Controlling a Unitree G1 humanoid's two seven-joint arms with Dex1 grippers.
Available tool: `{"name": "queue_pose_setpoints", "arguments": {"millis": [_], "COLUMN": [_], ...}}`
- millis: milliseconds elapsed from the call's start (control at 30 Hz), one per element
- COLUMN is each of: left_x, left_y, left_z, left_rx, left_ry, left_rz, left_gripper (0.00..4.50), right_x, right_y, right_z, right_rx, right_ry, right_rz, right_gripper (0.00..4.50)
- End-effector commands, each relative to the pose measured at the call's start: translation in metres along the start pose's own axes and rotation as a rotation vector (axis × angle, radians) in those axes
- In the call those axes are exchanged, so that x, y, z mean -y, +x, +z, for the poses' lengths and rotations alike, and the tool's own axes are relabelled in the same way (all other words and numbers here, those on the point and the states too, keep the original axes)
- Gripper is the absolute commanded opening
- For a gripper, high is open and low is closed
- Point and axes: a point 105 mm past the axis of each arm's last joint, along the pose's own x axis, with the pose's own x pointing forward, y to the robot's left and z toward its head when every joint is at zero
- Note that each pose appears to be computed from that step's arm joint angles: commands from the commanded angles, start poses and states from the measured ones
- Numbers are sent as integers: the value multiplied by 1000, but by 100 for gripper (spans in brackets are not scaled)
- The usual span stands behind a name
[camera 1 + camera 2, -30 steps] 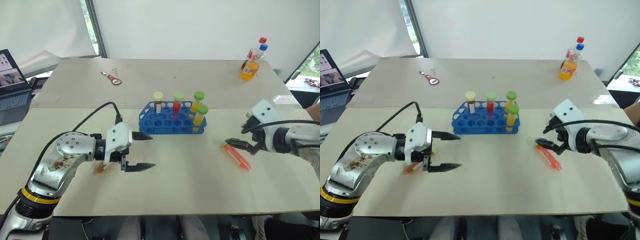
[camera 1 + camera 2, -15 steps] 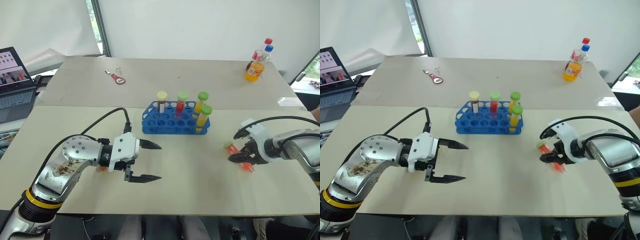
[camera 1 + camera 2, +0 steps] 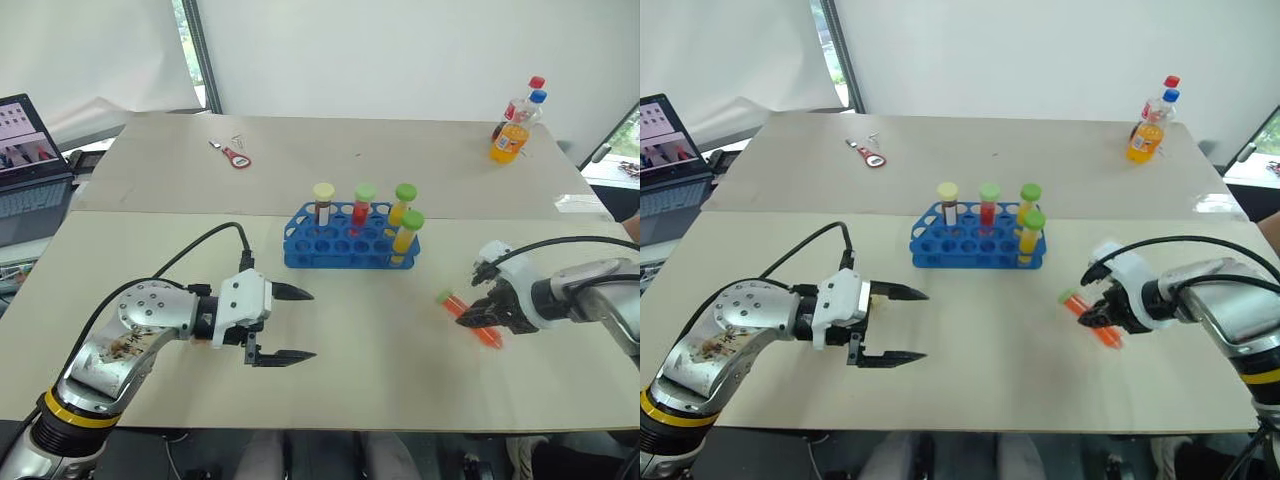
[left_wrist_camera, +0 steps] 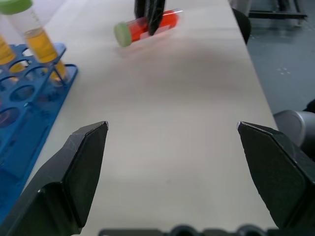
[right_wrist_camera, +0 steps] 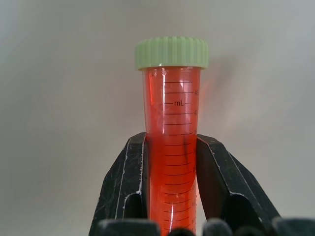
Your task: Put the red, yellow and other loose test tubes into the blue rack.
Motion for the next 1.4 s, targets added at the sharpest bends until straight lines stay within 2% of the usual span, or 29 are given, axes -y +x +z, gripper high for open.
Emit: {"name": "queue_pose_setpoints", "arguments": {"millis": [33,133,333,433,567,767,1400], "left_x": [-12,-28,-35,-34,-33,-31,-39], "left_y": [-12,-21,-31,-31,-29,-24,-18], "left_z": [6,-2,-6,-7,-4,1,11], "left_rx": [34,21,26,21,28,40,97], "left_ry": [9,16,-22,-19,-18,-17,-51], "left_rz": [83,185,196,182,170,164,224], "left_gripper": [450,450,450,450,450,450,450], "right_x": [-28,-39,-46,-40,-28,-12,-23], "right_y": [-5,4,20,30,39,50,91], "right_z": [32,59,121,140,152,156,141], "right_rx": [193,395,852,963,1034,1097,1130], "right_ry": [-67,-46,-16,-6,10,15,164], "right_rz": [91,78,-62,-156,-267,-409,-493], "right_gripper": [95,95,95,95,95,95,95]}}
